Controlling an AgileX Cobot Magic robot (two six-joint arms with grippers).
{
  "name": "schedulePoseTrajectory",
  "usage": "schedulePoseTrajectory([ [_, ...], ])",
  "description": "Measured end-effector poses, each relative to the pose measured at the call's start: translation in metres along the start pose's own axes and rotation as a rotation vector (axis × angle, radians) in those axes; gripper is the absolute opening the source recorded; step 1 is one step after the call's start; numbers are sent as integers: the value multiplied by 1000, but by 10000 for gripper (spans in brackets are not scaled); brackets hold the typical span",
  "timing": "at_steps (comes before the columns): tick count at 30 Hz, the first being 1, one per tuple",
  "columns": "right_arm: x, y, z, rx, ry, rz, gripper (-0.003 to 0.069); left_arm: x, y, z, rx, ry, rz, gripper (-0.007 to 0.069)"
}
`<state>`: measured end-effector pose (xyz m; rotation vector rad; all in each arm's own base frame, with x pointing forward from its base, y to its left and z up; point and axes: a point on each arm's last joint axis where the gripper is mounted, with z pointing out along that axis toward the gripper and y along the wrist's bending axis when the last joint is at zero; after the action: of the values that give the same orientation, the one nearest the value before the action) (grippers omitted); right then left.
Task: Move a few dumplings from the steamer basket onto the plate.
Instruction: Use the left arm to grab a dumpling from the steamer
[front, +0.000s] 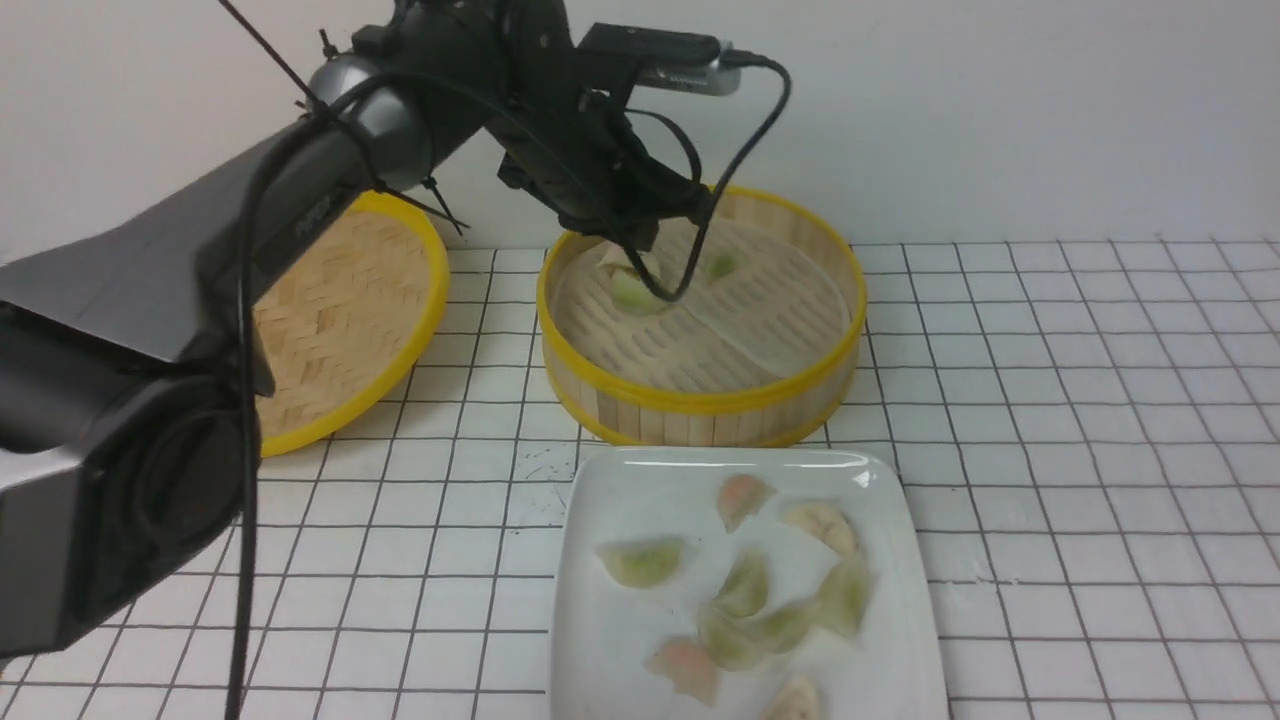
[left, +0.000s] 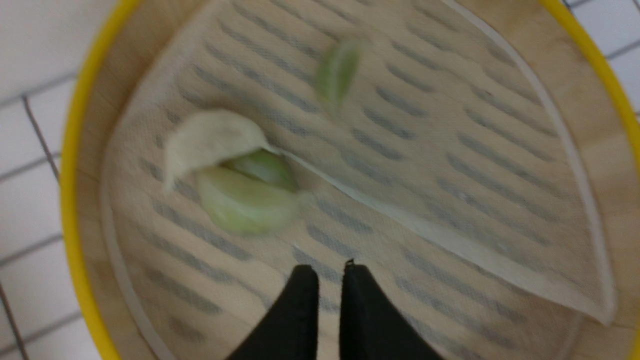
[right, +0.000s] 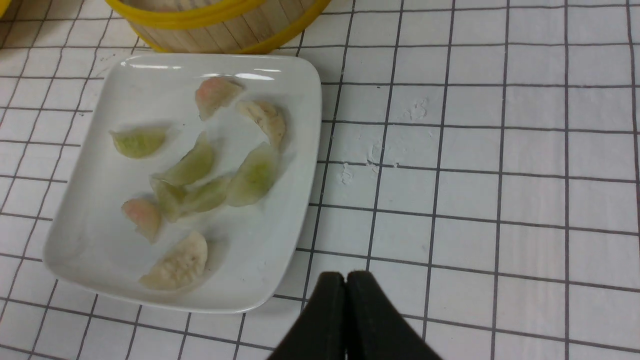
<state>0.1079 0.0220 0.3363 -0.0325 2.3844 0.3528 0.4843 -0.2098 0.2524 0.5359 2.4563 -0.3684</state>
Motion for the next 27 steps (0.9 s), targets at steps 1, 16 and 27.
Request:
schedulePoseTrajectory([
  [1,0,0,0,-1,0,1,-12,-2,6,8,6,-8,18,15],
  [16,0,2,0,-18,4,10,-12,11,21,75,10,-11,92,509],
  [27,0,3,0,-35,2,13,-12,25,35,85,-148,118,229,470],
])
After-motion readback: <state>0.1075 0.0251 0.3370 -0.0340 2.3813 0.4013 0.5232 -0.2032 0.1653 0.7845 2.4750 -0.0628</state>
